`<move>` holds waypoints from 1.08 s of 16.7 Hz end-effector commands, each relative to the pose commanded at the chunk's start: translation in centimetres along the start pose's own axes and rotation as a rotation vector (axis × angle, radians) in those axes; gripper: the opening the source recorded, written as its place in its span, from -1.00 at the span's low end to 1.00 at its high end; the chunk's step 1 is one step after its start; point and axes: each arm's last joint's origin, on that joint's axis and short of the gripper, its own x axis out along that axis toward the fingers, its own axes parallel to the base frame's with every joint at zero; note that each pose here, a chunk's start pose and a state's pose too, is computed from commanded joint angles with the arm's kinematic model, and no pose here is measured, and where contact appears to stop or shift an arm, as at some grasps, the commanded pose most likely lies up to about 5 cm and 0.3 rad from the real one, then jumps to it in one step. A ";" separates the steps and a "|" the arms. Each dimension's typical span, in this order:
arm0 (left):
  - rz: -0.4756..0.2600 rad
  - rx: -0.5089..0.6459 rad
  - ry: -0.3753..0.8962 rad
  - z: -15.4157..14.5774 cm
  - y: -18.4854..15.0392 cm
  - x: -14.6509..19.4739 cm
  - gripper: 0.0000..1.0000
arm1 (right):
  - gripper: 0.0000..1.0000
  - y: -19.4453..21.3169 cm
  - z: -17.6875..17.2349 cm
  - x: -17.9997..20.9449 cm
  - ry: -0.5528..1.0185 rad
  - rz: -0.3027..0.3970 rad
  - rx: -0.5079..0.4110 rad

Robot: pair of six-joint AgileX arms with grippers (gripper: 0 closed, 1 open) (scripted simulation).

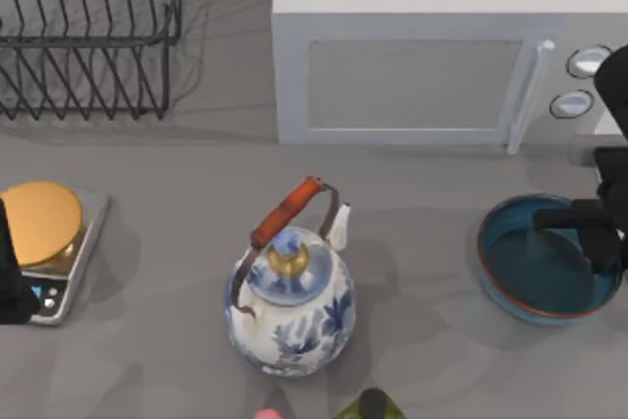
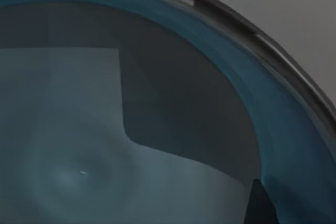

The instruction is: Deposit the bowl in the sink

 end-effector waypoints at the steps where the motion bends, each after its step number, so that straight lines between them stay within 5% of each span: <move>1: 0.000 0.000 0.000 0.0 0.0 0.0 1.00 | -1.00 0.0 0.0 -0.1 -0.002 -0.001 0.001; 6: 0.000 0.000 0.000 0.0 0.0 0.0 1.00 | -1.00 0.1 0.8 -2.9 -0.002 -0.001 0.001; 14: 0.000 0.000 0.000 0.0 0.0 0.0 1.00 | -1.00 0.0 0.3 -13.7 0.013 -0.004 0.002; 18: 0.000 0.000 0.000 0.0 0.0 0.0 1.00 | -1.00 0.0 0.0 -15.1 -0.002 -0.001 0.001</move>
